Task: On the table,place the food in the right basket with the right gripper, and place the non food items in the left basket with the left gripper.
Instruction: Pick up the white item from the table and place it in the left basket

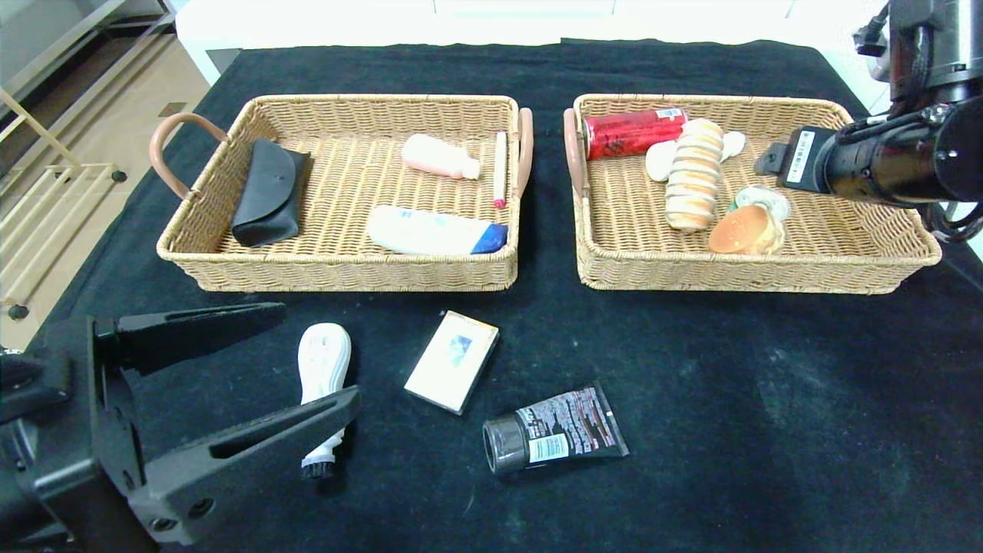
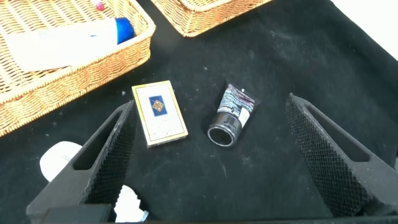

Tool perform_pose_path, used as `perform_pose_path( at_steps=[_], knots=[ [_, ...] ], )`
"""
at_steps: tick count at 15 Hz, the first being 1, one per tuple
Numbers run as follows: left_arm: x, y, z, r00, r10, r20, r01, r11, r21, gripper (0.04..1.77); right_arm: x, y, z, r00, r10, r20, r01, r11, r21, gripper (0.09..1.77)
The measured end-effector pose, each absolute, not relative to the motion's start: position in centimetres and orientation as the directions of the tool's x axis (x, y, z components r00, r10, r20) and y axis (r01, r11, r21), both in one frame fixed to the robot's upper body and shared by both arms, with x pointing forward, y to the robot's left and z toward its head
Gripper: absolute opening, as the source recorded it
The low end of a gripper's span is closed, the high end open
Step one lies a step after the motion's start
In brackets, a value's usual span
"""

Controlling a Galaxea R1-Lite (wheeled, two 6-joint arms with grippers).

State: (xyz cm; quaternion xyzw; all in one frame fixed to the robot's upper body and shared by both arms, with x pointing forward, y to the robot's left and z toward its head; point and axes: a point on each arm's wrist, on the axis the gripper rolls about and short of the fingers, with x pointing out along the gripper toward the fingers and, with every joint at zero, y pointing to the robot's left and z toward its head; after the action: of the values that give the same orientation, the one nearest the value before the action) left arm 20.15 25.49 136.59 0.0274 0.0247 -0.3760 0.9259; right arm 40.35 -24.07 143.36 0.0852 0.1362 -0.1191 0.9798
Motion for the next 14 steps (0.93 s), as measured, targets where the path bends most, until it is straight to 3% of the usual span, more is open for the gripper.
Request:
perform_pose_path(
  at_steps=[3, 6, 9, 14],
  knots=[
    [20.2, 25.5, 136.5, 0.716, -0.694, -0.07, 0.697, 0.716, 0.032, 1.72, 36.2, -22.5, 142.4, 0.935, 0.033, -0.352, 0.004, 0.995, 0.104, 1.67],
    [20.1, 25.5, 136.1, 0.711, -0.69, -0.133, 0.698, 0.716, 0.02, 1.72, 31.5, -21.7, 140.6, 0.872, 0.253, -0.418, -0.27, 0.963, 0.018, 1.68],
    [20.2, 25.5, 136.0, 0.714, -0.685, -0.147, 0.694, 0.72, 0.018, 1.72, 29.0, -21.3, 139.0, 0.822, 0.383, -0.421, -0.427, 0.904, -0.013, 1.69],
    [20.7, 25.2, 135.5, 0.724, -0.667, -0.177, 0.681, 0.732, 0.025, 1.72, 27.6, -20.2, 136.4, 0.76, 0.571, -0.309, -0.618, 0.783, -0.072, 1.7]
  ],
)
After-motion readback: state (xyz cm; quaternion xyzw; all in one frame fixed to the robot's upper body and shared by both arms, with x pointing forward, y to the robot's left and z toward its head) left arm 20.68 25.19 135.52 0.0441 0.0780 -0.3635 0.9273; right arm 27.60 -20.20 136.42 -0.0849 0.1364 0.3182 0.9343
